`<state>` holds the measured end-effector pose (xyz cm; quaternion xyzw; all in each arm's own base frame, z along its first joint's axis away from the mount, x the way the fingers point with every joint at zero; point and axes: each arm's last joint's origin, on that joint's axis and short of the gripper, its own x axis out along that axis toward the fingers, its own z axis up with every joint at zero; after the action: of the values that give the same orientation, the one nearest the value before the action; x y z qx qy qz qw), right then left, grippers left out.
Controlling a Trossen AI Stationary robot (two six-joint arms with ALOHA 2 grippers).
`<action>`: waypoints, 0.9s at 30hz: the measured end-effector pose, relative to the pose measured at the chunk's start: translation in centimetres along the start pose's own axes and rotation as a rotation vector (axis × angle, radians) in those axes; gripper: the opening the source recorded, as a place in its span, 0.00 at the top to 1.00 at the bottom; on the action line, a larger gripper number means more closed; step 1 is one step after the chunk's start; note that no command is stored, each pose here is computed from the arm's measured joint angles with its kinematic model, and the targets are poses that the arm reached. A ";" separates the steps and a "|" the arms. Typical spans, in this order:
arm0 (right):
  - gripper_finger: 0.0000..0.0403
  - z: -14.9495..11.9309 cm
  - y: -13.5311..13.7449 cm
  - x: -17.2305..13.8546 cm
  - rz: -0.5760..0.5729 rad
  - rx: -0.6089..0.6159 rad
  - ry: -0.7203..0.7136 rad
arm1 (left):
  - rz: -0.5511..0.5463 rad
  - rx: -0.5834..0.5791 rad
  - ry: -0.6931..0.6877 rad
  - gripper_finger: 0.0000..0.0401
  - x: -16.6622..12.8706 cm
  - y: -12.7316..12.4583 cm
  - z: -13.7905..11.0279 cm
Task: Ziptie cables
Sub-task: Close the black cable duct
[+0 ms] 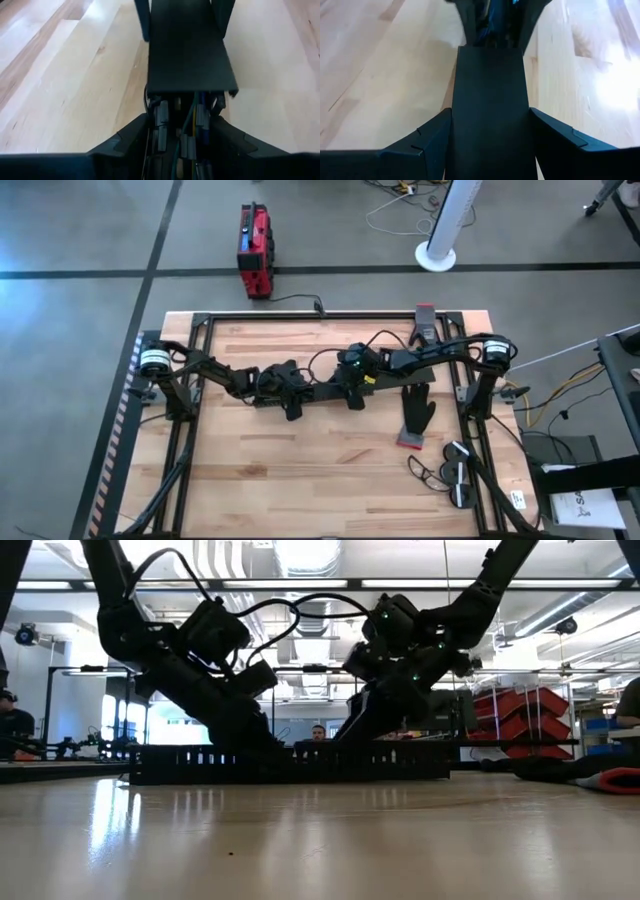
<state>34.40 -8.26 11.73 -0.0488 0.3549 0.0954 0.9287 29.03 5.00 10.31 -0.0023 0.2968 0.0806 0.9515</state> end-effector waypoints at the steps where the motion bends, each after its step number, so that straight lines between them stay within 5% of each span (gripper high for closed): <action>1: 0.46 0.0 -0.1 0.2 0.001 0.012 -0.012 | 0.003 0.000 -0.003 0.61 0.0 0.0 0.0; 19: 0.46 1.1 -0.1 0.6 -0.035 0.071 -0.020 | -0.028 0.008 -0.065 0.60 0.0 0.0 1.2; 27: 0.46 0.9 -0.9 0.2 -0.041 0.067 -0.031 | -0.046 -0.012 -0.026 0.40 -2.2 0.0 2.6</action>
<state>35.27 -8.99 12.30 -0.0233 0.3426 0.0653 0.9369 28.75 4.78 13.72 -0.0139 0.2838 0.0607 0.9568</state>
